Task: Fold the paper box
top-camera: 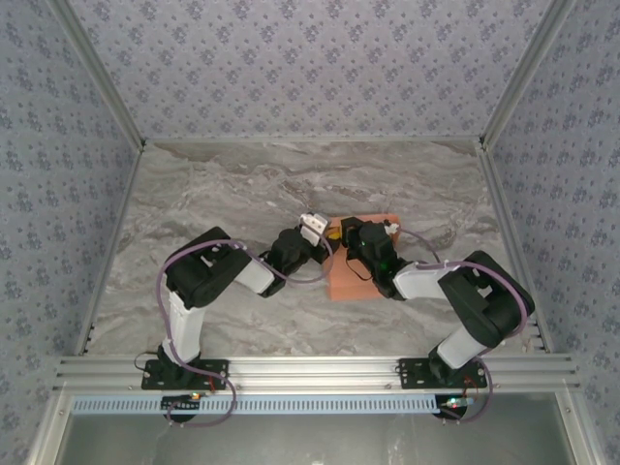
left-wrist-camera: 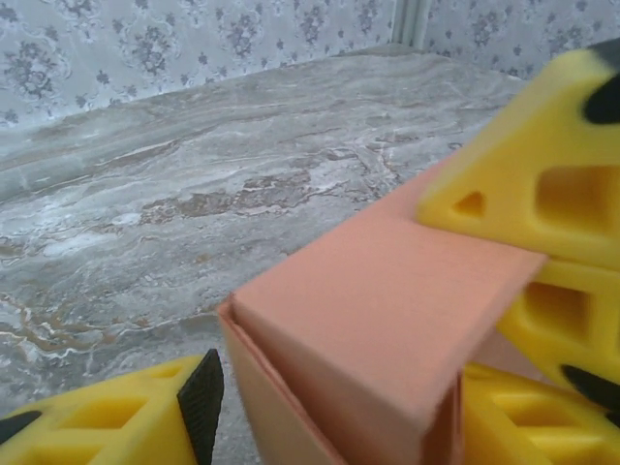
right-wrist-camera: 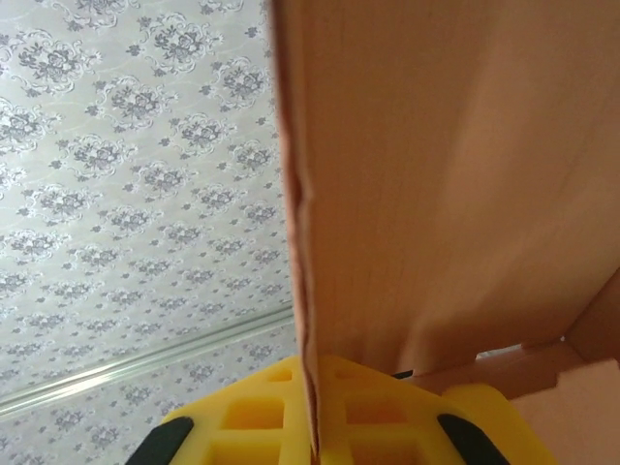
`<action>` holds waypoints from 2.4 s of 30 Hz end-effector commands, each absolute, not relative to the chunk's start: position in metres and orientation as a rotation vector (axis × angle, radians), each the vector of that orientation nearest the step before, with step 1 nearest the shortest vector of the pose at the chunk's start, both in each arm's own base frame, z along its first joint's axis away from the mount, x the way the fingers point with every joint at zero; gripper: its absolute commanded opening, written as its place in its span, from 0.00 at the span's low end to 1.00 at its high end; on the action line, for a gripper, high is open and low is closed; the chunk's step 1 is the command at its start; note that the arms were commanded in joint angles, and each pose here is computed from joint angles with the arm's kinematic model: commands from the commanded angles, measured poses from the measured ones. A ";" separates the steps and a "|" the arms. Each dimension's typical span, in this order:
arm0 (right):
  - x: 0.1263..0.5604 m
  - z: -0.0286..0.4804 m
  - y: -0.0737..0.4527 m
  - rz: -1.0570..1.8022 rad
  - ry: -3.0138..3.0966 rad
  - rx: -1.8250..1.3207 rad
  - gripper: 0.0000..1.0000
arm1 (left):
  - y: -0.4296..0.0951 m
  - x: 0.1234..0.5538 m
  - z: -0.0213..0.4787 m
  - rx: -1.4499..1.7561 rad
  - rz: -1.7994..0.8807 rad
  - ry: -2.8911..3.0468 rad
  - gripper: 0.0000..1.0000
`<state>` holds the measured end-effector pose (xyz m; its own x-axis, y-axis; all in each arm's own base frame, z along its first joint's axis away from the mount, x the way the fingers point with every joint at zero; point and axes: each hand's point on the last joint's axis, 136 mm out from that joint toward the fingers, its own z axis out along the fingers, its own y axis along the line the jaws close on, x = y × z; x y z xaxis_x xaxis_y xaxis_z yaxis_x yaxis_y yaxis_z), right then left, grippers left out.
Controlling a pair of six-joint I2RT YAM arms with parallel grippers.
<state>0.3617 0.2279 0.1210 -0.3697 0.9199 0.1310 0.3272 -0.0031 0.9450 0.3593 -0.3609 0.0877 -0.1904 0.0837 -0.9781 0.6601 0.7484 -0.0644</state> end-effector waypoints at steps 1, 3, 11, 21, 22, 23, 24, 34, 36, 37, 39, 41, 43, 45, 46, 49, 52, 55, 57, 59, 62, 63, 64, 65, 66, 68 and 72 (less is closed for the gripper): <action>0.351 0.100 0.230 1.317 1.789 1.315 0.09 | -0.361 0.372 0.110 0.505 -0.586 1.643 0.57; 0.351 0.100 0.230 1.315 1.789 1.313 0.09 | -0.358 0.372 0.107 0.501 -0.548 1.655 0.53; 0.346 0.103 0.229 1.285 1.805 1.290 0.10 | -0.354 0.371 0.096 0.506 -0.470 1.670 0.36; 0.321 0.122 0.218 1.193 1.914 1.153 0.37 | -0.347 0.366 0.095 0.535 -0.433 1.670 0.23; 0.315 0.127 0.214 1.168 1.940 1.133 0.43 | -0.347 0.366 0.095 0.547 -0.440 1.670 0.21; 0.310 0.132 0.210 1.149 1.955 1.108 0.44 | -0.346 0.366 0.095 0.550 -0.444 1.671 0.21; 0.304 0.139 0.206 1.138 1.965 1.080 0.45 | -0.344 0.366 0.096 0.549 -0.446 1.672 0.20; 0.293 0.198 0.136 0.776 2.271 0.504 0.59 | -0.352 0.349 0.098 0.754 -0.580 1.667 0.19; 0.301 0.203 0.128 0.647 2.383 0.279 0.61 | -0.354 0.341 0.092 0.834 -0.589 1.673 0.19; 0.304 0.204 0.130 0.612 2.426 0.140 0.61 | -0.354 0.338 0.090 0.868 -0.590 1.676 0.20; 0.310 0.200 0.136 0.540 2.509 -0.079 0.61 | -0.352 0.334 0.085 0.911 -0.602 1.681 0.19; 0.317 0.192 0.149 0.558 2.551 -0.253 0.61 | -0.349 0.331 0.080 0.946 -0.635 1.685 0.20; 0.326 0.186 0.166 0.627 2.561 -0.377 0.59 | -0.347 0.329 0.077 0.975 -0.654 1.683 0.21; 0.331 0.177 0.179 0.694 2.571 -0.449 0.58 | -0.345 0.330 0.074 0.992 -0.637 1.683 0.24; 0.332 0.173 0.187 0.744 2.569 -0.488 0.58 | -0.345 0.330 0.073 1.001 -0.631 1.684 0.26; 0.328 0.161 0.206 0.853 2.588 -0.584 0.58 | -0.346 0.329 0.068 1.020 -0.642 1.689 0.27; 0.323 0.151 0.221 0.894 2.614 -0.652 0.59 | -0.346 0.327 0.065 1.033 -0.653 1.684 0.27; 0.326 0.139 0.230 0.885 2.644 -0.672 0.59 | -0.342 0.328 0.062 1.004 -0.637 1.678 0.27; 0.330 0.132 0.233 0.868 2.659 -0.675 0.59 | -0.339 0.329 0.063 0.975 -0.623 1.670 0.27; 0.332 0.124 0.238 0.858 2.684 -0.684 0.56 | -0.336 0.330 0.065 0.957 -0.612 1.666 0.29; 0.333 0.114 0.243 0.840 2.711 -0.693 0.54 | -0.332 0.329 0.066 0.950 -0.598 1.661 0.32; 0.332 0.111 0.245 0.826 2.716 -0.701 0.52 | -0.332 0.328 0.067 0.952 -0.595 1.658 0.33; 0.332 0.109 0.246 0.806 2.722 -0.710 0.51 | -0.330 0.328 0.067 0.950 -0.588 1.658 0.35; 0.332 0.107 0.246 0.788 2.727 -0.715 0.50 | -0.329 0.328 0.067 0.947 -0.583 1.657 0.36; 0.332 0.105 0.247 0.769 2.729 -0.723 0.50 | -0.328 0.329 0.068 0.944 -0.575 1.656 0.37; 0.330 0.102 0.250 0.750 2.738 -0.736 0.48 | -0.324 0.328 0.068 0.931 -0.563 1.660 0.37; 0.327 0.092 0.253 0.684 2.758 -0.754 0.45 | -0.318 0.326 0.070 0.909 -0.556 1.666 0.37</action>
<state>0.3272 0.2580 0.1089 -0.8463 -0.4040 -0.3472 -0.5276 0.7257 0.4416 0.3247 -0.3222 0.0580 -0.1306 0.3010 -0.9447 0.8120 0.5791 0.0723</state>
